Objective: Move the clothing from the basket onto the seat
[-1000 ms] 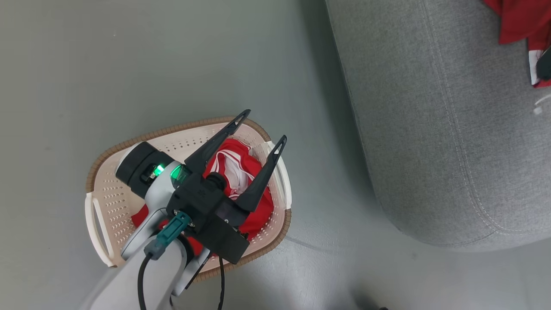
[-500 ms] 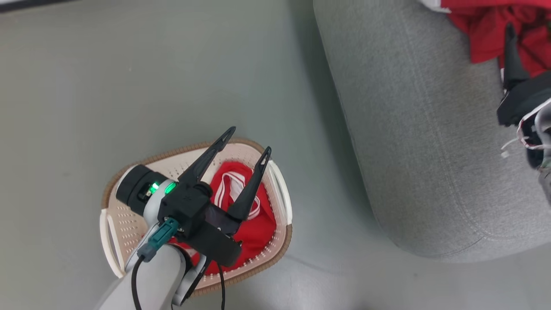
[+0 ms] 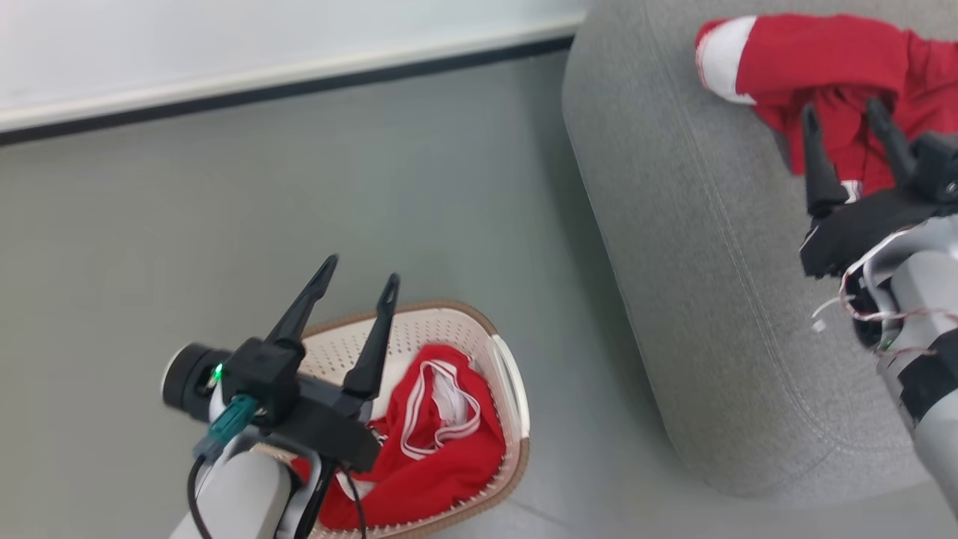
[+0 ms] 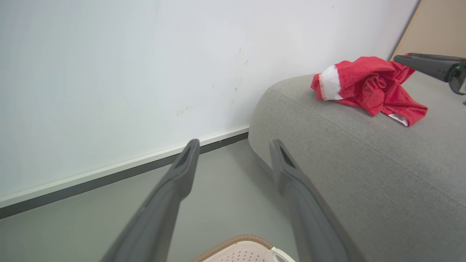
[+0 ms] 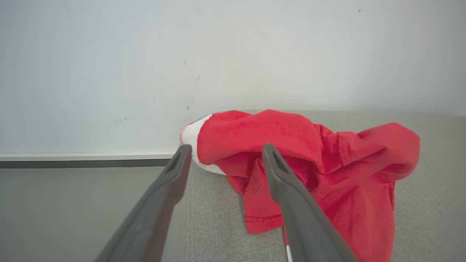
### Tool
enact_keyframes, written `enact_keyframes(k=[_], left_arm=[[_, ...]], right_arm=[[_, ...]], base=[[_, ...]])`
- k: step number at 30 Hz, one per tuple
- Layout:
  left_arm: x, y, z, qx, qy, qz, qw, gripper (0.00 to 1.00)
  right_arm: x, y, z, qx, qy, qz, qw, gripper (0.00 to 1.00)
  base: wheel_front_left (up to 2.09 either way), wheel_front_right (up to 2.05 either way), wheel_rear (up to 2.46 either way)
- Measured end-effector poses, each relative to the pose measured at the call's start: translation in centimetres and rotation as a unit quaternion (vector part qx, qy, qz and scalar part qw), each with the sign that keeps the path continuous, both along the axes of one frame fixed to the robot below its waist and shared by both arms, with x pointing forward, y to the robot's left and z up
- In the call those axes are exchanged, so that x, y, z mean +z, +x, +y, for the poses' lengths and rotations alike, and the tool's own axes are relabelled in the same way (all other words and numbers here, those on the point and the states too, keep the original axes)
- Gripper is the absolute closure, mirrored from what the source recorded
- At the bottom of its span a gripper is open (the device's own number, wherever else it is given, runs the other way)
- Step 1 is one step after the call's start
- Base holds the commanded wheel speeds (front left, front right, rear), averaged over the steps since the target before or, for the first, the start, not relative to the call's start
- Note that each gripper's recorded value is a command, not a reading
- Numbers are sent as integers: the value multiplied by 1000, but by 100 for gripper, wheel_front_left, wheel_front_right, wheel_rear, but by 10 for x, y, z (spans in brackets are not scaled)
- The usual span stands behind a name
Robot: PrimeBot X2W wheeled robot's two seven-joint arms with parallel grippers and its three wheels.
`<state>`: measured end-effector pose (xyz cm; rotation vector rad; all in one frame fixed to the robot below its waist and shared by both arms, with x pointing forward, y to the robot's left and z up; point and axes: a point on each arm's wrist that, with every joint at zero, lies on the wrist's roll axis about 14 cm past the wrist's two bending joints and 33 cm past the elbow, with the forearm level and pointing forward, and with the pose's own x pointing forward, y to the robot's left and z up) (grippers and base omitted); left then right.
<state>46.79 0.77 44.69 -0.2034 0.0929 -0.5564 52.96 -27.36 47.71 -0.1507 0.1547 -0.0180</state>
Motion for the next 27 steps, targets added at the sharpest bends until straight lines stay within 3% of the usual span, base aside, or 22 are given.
enact_keyframes(k=[14,27], left_arm=[[8,-31,104,163,26,21,986,0],[12,-101,166,253,36,27,966,0]], right_arm=[[0,-47,82,49,77,-14,996,0],[7,-118,128,75,117,-34,990,0]], base=[[0,0,0],[0,0,0]])
